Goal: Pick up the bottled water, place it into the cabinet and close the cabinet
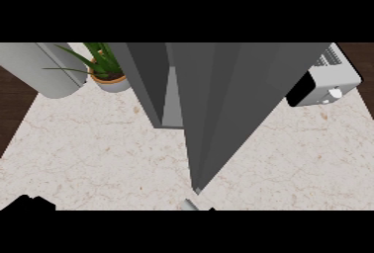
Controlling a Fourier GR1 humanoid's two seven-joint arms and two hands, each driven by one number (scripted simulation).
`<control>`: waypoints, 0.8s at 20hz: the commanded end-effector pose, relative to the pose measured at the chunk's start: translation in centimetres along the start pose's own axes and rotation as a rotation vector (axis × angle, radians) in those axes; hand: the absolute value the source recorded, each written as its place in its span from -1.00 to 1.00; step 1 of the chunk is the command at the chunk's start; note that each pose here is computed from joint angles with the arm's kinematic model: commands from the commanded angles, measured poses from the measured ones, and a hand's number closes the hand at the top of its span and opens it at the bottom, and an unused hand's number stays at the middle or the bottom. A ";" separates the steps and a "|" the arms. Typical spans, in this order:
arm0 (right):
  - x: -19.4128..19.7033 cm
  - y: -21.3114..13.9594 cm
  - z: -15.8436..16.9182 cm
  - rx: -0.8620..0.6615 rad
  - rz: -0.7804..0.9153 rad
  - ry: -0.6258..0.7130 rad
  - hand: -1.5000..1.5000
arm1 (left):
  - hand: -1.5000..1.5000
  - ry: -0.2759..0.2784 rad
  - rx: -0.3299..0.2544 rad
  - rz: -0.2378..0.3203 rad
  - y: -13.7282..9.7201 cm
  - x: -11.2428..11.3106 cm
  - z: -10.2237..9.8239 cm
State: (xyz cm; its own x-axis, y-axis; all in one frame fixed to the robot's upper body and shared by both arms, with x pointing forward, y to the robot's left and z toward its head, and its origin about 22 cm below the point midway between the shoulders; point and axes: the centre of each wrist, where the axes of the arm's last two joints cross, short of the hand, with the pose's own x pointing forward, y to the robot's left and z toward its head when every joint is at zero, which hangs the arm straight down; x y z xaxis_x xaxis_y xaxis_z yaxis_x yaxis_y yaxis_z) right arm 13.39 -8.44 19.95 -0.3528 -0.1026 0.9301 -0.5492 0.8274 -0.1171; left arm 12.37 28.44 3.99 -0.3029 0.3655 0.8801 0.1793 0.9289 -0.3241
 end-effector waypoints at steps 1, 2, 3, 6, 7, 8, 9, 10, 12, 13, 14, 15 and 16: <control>1.2 0.5 -4.1 -0.021 -0.045 0.011 1.00 | 1.00 -0.014 -0.002 -0.011 1.1 1.9 2.4; 0.7 0.5 -4.8 -0.021 -0.047 0.008 1.00 | 1.00 -0.003 0.019 -0.001 2.7 1.1 2.2; 1.4 -0.2 -6.5 -0.039 -0.050 0.006 1.00 | 1.00 0.009 -0.010 0.007 1.4 2.6 2.0; 1.3 -0.8 -8.6 -0.071 -0.035 0.036 1.00 | 1.00 0.004 0.033 -0.016 3.2 3.5 3.5; -0.6 -1.8 -9.7 -0.062 -0.031 0.036 1.00 | 1.00 -0.018 0.012 -0.009 4.4 3.9 2.2; -0.3 -3.1 -10.2 -0.064 -0.029 0.032 1.00 | 1.00 -0.018 0.021 -0.011 3.7 3.5 3.2; -1.5 -4.5 -11.0 -0.075 -0.036 0.035 1.00 | 1.00 -0.009 0.007 -0.001 3.0 3.7 4.0; 0.2 -3.5 -11.2 -0.060 -0.025 0.032 1.00 | 1.00 -0.004 0.029 -0.002 4.0 3.5 4.7; -1.7 -4.2 -12.7 -0.070 -0.026 0.069 1.00 | 1.00 -0.024 0.019 0.002 4.3 5.3 3.9; -2.3 -5.2 -13.2 -0.063 -0.031 0.061 1.00 | 1.00 -0.010 0.028 -0.023 4.8 4.5 3.4; -3.1 -3.9 -14.8 -0.086 0.001 0.064 1.00 | 1.00 -0.025 0.017 0.000 4.1 4.2 3.7; -3.2 -5.4 -15.7 -0.094 -0.014 0.073 1.00 | 1.00 -0.009 0.028 -0.004 4.6 4.0 4.7; -1.8 -8.3 -14.0 -0.071 0.002 0.086 1.00 | 1.00 -0.025 0.027 -0.016 5.5 5.4 5.5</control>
State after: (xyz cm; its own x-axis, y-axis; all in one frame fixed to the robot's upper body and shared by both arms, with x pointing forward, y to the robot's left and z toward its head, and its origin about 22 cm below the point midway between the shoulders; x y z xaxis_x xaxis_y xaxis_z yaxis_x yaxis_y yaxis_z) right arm 26.60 -4.96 23.33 -0.3025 -0.0758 0.9501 -0.4969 0.8632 -0.0893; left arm 8.05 34.33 4.93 -0.3195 0.3585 0.8772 0.1547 0.9330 -0.3250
